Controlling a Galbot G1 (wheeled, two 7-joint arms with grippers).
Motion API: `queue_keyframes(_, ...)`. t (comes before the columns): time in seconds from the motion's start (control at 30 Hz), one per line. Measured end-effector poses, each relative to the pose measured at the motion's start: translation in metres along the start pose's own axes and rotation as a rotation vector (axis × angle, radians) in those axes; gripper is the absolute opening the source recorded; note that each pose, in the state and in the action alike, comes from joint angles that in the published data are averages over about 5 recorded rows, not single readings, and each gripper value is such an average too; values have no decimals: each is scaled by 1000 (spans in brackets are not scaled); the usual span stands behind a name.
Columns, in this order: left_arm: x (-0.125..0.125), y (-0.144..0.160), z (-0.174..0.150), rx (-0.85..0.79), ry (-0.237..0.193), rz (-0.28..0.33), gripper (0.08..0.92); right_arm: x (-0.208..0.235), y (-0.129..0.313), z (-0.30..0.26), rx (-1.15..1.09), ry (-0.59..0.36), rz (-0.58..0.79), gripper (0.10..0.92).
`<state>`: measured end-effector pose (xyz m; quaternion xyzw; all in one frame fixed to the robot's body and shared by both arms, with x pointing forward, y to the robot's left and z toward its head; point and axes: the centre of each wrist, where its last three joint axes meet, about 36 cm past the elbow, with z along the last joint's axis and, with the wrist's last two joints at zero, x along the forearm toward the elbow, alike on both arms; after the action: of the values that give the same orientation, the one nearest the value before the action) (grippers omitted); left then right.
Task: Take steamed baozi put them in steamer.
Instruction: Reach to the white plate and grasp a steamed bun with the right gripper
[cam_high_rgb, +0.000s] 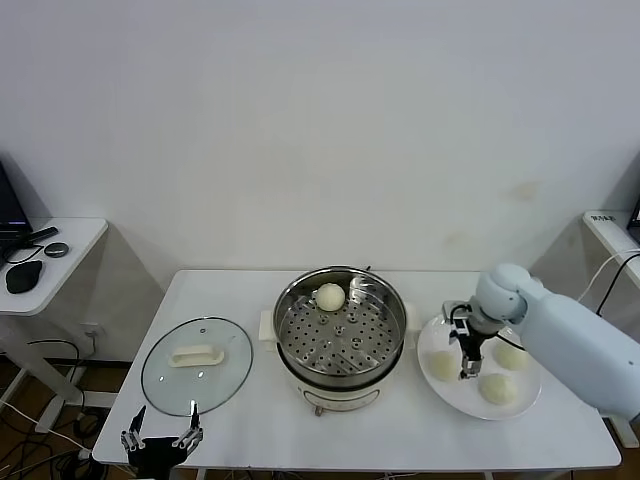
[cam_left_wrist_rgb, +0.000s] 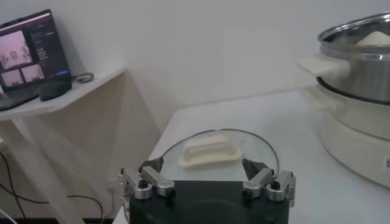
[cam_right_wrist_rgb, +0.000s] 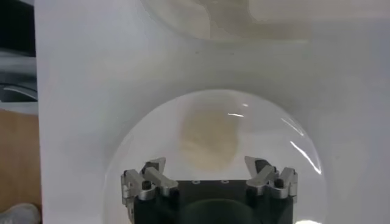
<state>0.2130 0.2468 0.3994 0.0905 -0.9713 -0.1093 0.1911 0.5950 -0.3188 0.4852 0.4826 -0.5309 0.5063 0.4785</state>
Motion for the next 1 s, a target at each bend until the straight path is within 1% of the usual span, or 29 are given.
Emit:
queue_keyframes(0.5, -1, 0, 2, -2, 4, 1, 823, -28, 5, -5, -31, -11, 42, 823)
queue_keyframes(0.87, -1, -1, 2, -1, 3, 3, 823, -28, 4, -5, -44, -21, 64, 823)
queue_keyframes(1.0, -1, -2, 2, -2, 3, 4, 823, -29, 5, -4, -47, -23, 68, 791)
